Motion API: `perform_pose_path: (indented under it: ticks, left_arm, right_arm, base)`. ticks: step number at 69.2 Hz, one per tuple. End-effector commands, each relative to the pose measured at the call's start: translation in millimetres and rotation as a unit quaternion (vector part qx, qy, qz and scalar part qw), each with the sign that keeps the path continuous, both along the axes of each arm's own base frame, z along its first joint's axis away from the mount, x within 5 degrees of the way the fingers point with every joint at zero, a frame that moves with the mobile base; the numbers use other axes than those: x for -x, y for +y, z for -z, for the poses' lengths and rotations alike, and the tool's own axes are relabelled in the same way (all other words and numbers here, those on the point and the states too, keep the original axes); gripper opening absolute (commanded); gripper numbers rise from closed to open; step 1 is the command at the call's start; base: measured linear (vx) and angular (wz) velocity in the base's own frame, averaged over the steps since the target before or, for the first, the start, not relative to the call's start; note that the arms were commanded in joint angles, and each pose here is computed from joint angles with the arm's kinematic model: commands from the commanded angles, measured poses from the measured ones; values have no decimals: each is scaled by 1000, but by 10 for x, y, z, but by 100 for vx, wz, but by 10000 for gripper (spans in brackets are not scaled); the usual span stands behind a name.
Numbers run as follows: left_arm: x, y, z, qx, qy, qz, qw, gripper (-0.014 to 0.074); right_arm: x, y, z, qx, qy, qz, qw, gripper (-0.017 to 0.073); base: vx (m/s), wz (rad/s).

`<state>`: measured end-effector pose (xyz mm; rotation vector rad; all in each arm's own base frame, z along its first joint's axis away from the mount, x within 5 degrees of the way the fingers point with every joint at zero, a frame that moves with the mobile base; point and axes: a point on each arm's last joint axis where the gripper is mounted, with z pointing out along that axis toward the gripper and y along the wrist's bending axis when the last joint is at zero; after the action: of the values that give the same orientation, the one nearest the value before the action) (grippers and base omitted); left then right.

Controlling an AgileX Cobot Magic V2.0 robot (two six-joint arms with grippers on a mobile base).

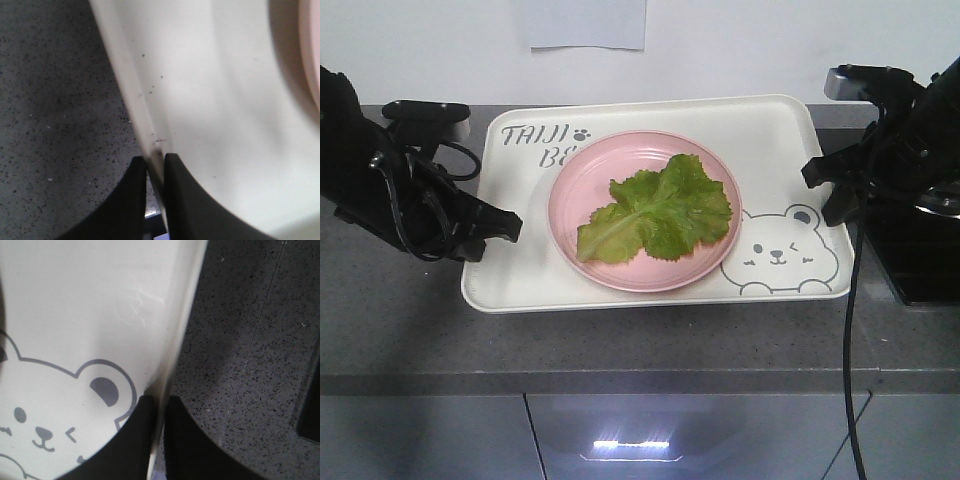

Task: Transfer vegetables to tray and serve
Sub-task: 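Hold the tray level with both grippers over the grey countertop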

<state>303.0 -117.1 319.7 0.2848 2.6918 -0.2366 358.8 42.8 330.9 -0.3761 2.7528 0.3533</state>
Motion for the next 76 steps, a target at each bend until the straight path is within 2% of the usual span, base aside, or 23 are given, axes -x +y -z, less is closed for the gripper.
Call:
perform_pose_path:
  ticks: [1,76]
  left_arm:
    - [47,-141,-293,75,-64,12,995,-6]
    - [47,-141,-293,75,-64,12,995,-6]
  right_arm:
    - [161,171,-308,-67,-25,-35,997,-6]
    - [161,171,-308,-67,-25,-35,997,-6]
  base:
    - [6,1]
    - [5,3]
